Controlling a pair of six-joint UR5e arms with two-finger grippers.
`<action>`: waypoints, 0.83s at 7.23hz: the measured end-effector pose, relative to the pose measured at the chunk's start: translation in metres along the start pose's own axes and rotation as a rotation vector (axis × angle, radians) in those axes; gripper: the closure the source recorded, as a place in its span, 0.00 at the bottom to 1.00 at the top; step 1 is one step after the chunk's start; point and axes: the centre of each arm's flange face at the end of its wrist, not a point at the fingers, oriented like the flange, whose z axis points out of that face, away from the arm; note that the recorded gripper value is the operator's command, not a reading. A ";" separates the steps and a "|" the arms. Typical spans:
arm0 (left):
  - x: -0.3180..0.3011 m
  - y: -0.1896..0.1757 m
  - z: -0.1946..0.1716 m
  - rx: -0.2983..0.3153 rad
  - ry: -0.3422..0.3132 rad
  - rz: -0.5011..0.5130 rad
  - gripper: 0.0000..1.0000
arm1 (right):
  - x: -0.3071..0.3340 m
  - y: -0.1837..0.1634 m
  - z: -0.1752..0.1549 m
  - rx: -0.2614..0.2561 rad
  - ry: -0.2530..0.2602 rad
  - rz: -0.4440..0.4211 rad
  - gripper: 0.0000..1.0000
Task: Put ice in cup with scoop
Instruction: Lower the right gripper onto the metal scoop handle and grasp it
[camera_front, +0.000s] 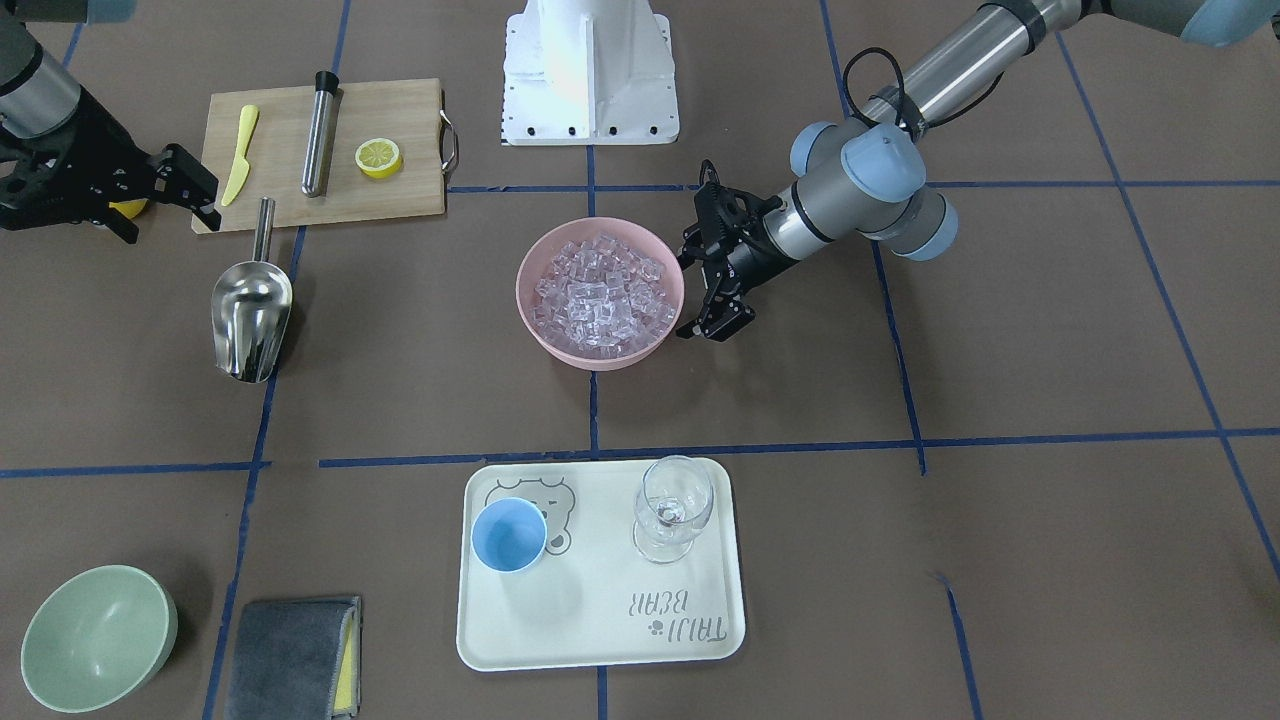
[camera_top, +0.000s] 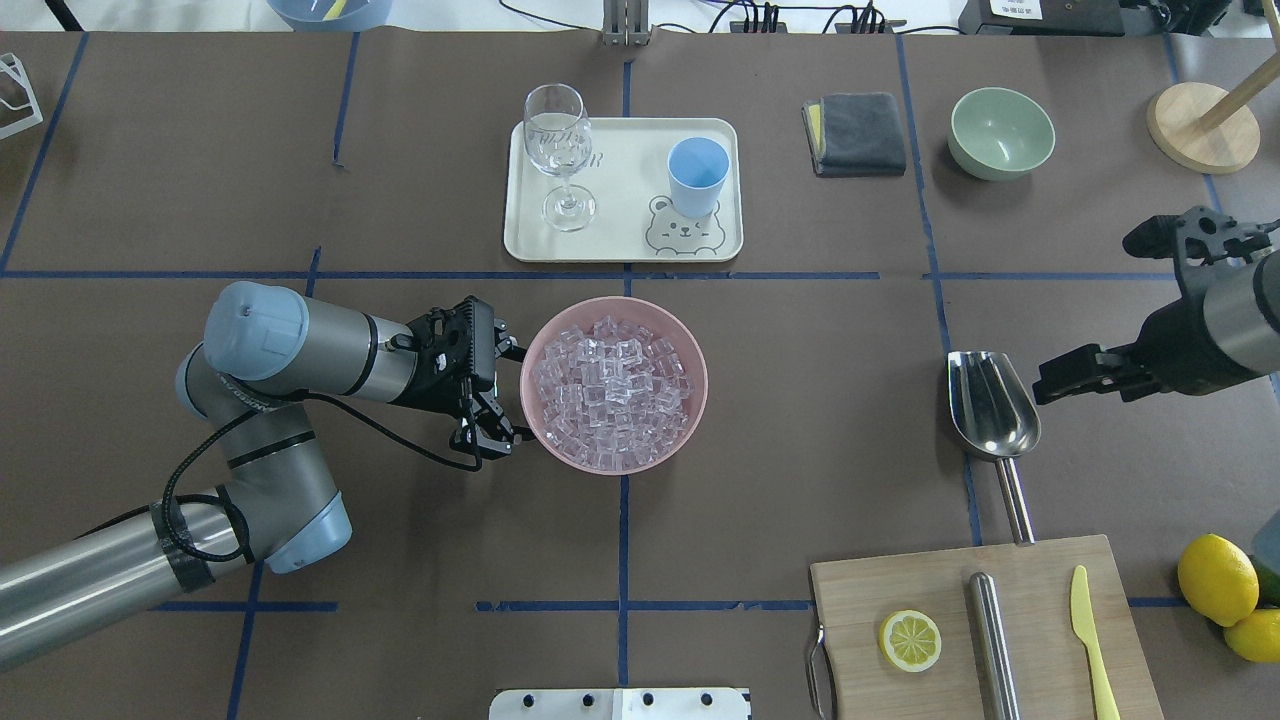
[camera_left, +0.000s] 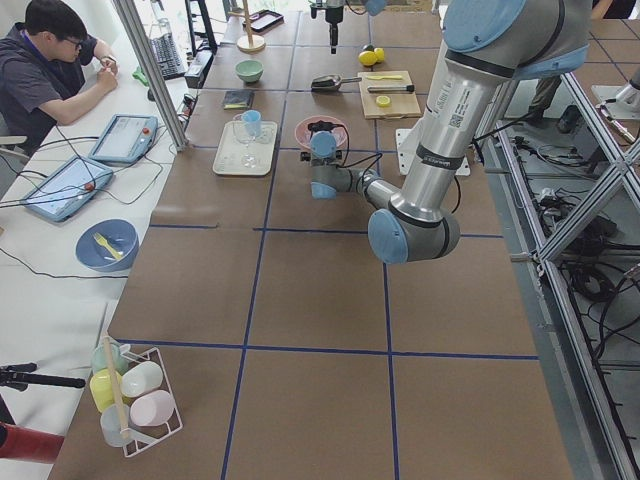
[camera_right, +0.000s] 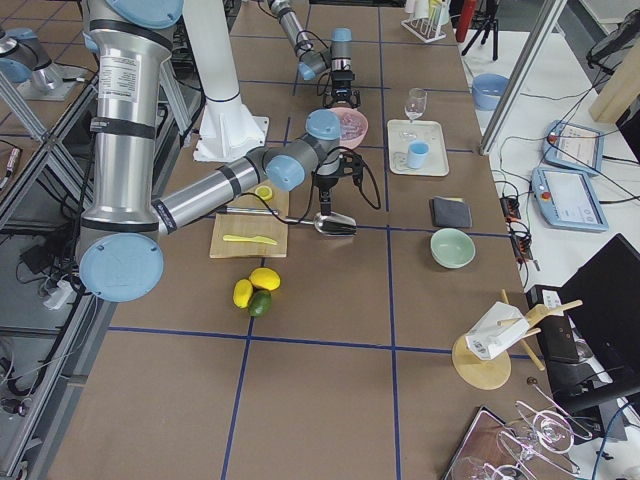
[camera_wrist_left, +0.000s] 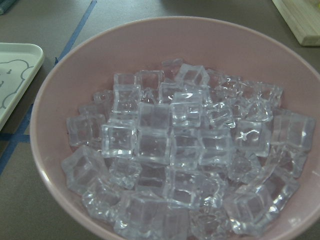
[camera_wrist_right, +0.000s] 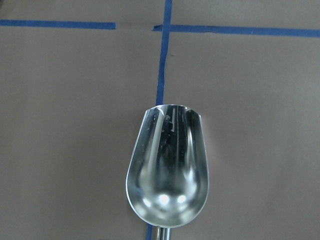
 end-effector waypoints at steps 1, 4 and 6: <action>0.000 0.000 0.000 0.000 0.000 0.000 0.00 | -0.019 0.016 0.024 0.001 0.040 0.043 0.00; -0.001 0.002 0.001 -0.004 -0.001 -0.003 0.00 | -0.042 0.053 0.087 -0.020 0.129 0.066 0.05; -0.001 0.004 0.002 -0.007 -0.002 -0.004 0.00 | -0.042 0.062 0.108 -0.031 0.146 0.059 0.12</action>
